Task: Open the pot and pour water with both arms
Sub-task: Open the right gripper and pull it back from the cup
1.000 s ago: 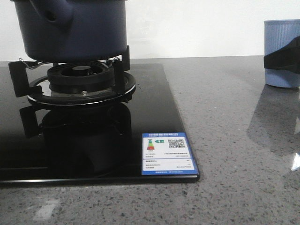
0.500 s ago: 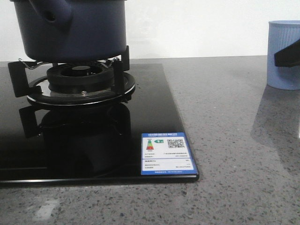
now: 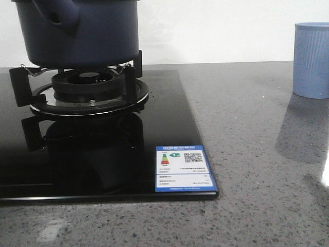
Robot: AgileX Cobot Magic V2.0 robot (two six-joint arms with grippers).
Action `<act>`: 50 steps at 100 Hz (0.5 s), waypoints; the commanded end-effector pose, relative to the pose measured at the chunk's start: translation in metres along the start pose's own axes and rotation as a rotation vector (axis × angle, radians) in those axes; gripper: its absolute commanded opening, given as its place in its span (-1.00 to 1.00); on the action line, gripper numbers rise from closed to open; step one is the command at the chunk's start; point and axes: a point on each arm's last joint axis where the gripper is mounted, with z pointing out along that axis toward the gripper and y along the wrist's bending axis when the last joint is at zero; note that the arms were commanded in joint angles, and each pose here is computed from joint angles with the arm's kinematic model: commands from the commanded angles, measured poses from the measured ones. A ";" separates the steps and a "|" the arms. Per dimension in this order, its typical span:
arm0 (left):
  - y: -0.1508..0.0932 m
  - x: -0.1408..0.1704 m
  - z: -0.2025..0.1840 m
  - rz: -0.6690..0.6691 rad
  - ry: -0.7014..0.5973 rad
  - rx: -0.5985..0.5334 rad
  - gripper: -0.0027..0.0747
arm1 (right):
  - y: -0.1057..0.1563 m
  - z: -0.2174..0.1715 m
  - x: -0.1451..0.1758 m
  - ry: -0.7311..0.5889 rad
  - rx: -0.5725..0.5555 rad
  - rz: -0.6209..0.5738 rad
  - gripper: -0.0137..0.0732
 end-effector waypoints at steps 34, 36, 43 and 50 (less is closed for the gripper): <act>-0.038 0.019 0.048 -0.015 -0.065 0.089 0.09 | 0.034 -0.012 -0.018 -0.094 -0.299 0.059 0.73; -0.039 0.021 0.050 -0.014 -0.062 0.091 0.09 | 0.034 -0.012 -0.017 -0.090 -0.300 0.065 0.73; -0.044 0.027 0.056 -0.012 -0.057 0.099 0.09 | 0.034 -0.012 -0.017 -0.087 -0.300 0.068 0.73; -0.048 0.033 0.061 -0.011 -0.050 0.106 0.09 | 0.034 -0.012 -0.017 -0.087 -0.300 0.071 0.73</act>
